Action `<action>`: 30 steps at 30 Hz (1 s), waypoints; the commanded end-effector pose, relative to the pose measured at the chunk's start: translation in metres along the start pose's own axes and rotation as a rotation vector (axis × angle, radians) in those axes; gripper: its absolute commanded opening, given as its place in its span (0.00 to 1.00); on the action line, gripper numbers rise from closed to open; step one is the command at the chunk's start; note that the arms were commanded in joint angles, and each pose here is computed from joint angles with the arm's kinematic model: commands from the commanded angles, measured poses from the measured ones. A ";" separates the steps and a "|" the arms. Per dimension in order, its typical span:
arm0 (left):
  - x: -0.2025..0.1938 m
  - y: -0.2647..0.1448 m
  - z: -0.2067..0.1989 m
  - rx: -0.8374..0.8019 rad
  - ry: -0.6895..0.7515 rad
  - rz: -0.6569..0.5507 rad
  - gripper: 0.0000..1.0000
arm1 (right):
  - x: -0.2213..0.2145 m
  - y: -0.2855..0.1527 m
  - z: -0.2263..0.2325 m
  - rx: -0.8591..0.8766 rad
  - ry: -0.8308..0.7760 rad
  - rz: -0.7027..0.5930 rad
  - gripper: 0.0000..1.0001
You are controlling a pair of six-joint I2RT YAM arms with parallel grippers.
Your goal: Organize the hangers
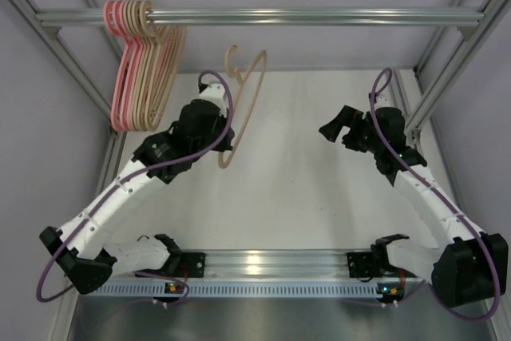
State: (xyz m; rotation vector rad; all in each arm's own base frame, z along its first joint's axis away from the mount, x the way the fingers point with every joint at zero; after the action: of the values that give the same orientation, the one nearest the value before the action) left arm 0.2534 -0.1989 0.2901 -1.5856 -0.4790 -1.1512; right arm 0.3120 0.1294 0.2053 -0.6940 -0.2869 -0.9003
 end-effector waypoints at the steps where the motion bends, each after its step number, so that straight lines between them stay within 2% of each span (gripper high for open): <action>1: 0.003 -0.033 0.027 0.016 0.055 0.093 0.00 | 0.010 -0.012 -0.005 -0.024 -0.098 -0.037 0.99; 2: 0.020 -0.044 0.034 0.036 0.050 0.060 0.00 | 0.010 -0.013 -0.005 -0.025 -0.105 -0.038 0.99; 4: 0.025 -0.053 0.048 0.080 0.067 0.074 0.00 | 0.008 -0.014 -0.006 -0.026 -0.111 -0.034 0.99; 8: 0.059 -0.082 0.057 0.087 0.062 -0.014 0.00 | 0.005 -0.015 -0.010 -0.029 -0.116 -0.029 0.99; 14: 0.078 -0.096 0.073 0.141 0.072 -0.007 0.00 | 0.004 -0.014 -0.008 -0.019 -0.118 -0.016 0.99; 24: 0.078 -0.065 0.116 0.215 0.039 0.104 0.00 | 0.002 -0.014 -0.008 -0.013 -0.117 -0.008 1.00; 30: 0.085 -0.056 0.137 0.238 0.010 0.108 0.00 | 0.000 -0.012 -0.010 -0.016 -0.111 0.003 0.99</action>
State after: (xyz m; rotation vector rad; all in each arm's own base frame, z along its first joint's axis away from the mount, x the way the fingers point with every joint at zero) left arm 0.3045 -0.0829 0.3923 -1.3764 -0.5085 -0.9756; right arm 0.3028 0.1211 0.2017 -0.7609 -0.3630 -0.8672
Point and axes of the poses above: each gripper's point midway between its finger pads, its own y axis out along the fingers, its own z axis along the line the jaws close on, x = y × z, the point moved 2 cm from there along -y, back along the fingers, and after that the axes turned 15 degrees about y, right-handed, at the moved point
